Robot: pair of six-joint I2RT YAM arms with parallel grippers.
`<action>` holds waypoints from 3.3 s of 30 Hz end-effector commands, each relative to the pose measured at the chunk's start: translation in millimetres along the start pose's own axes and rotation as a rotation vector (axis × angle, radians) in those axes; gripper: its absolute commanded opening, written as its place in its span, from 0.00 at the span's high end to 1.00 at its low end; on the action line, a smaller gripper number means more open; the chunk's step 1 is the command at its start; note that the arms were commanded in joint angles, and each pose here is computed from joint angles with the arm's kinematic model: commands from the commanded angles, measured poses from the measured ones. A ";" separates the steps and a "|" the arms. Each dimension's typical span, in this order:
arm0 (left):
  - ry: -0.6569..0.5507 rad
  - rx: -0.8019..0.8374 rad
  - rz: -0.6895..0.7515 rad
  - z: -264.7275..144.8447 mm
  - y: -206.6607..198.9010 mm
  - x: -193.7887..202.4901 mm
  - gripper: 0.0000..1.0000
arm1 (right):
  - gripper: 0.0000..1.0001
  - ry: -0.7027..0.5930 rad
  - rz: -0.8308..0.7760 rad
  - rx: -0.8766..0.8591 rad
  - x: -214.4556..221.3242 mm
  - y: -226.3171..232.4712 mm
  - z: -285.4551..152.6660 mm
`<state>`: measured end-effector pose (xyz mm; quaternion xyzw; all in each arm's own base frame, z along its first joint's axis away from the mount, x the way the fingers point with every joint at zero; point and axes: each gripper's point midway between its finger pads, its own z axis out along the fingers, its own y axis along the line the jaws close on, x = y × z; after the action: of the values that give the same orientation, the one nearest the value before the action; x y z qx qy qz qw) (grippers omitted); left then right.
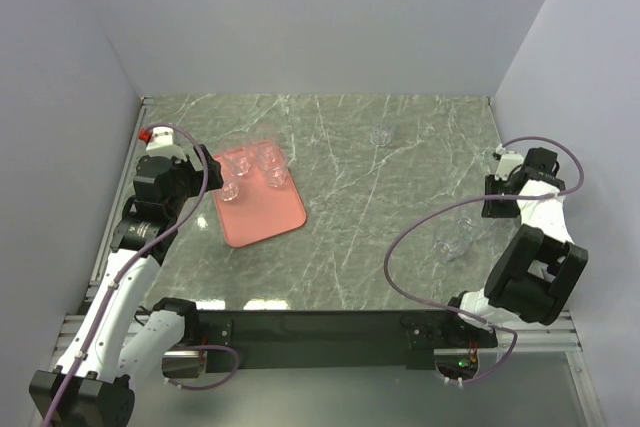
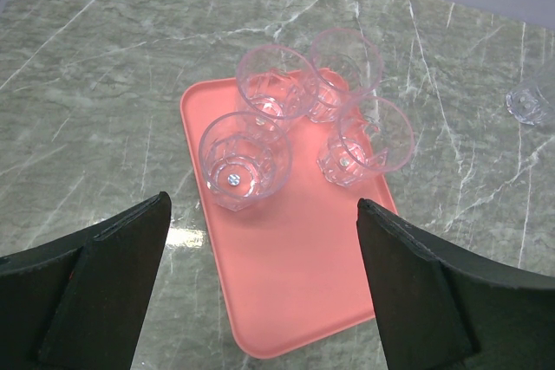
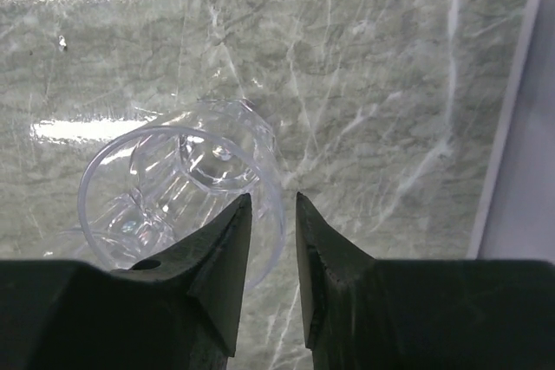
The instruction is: Place the glasses into the tray
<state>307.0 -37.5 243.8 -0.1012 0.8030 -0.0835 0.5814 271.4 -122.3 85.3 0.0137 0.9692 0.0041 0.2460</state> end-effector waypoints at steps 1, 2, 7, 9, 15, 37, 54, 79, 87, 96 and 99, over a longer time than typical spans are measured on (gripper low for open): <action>-0.050 0.009 -0.007 -1.3 -2.9 -11.8 0.06 | 0.67 -0.001 0.028 -0.031 -4.4 0.6 6.2; -0.050 0.007 -0.007 -1.7 -2.4 -11.5 0.06 | 0.72 -0.001 0.027 -0.031 -5.4 0.3 7.4; -0.053 0.009 -0.006 -2.4 -2.9 -12.5 0.06 | 0.95 -0.008 0.013 -0.058 -8.1 3.9 7.0; -0.050 0.010 -0.007 -2.1 -3.0 -11.7 0.06 | 1.00 -0.030 0.002 -0.067 -13.4 5.8 2.4; -0.045 0.015 -0.006 -0.7 -4.0 -10.7 0.06 | 1.00 -0.188 -0.036 -0.096 -53.5 15.5 -32.4; -0.116 -0.029 0.003 -6.9 6.3 -20.2 0.07 | 1.00 -0.270 -0.578 -0.589 -170.1 293.0 -57.0; -0.284 -0.152 -0.045 -35.4 32.0 -47.3 0.06 | 1.00 -0.150 -0.835 -0.736 -111.6 517.6 -25.2; -0.376 -0.337 -0.152 -54.8 64.7 -60.2 0.01 | 1.00 -0.306 -0.847 -0.601 -57.7 643.0 -13.4; -0.376 -0.330 -0.153 -55.1 63.5 -60.9 0.01 | 0.91 -0.313 -0.850 -0.585 -57.6 644.5 -7.7; -0.373 -0.322 -0.147 -54.4 62.3 -60.3 0.01 | 0.82 -0.299 -0.865 -0.597 -48.5 651.2 -3.1; -0.372 -0.321 -0.147 -54.4 62.1 -59.9 0.01 | 0.77 -0.304 -0.869 -0.597 -48.2 652.1 -4.6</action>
<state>269.9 39.5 291.7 -0.2589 0.6876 0.0316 0.6776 323.3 510.6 92.0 -0.4657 0.8121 0.1547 0.3157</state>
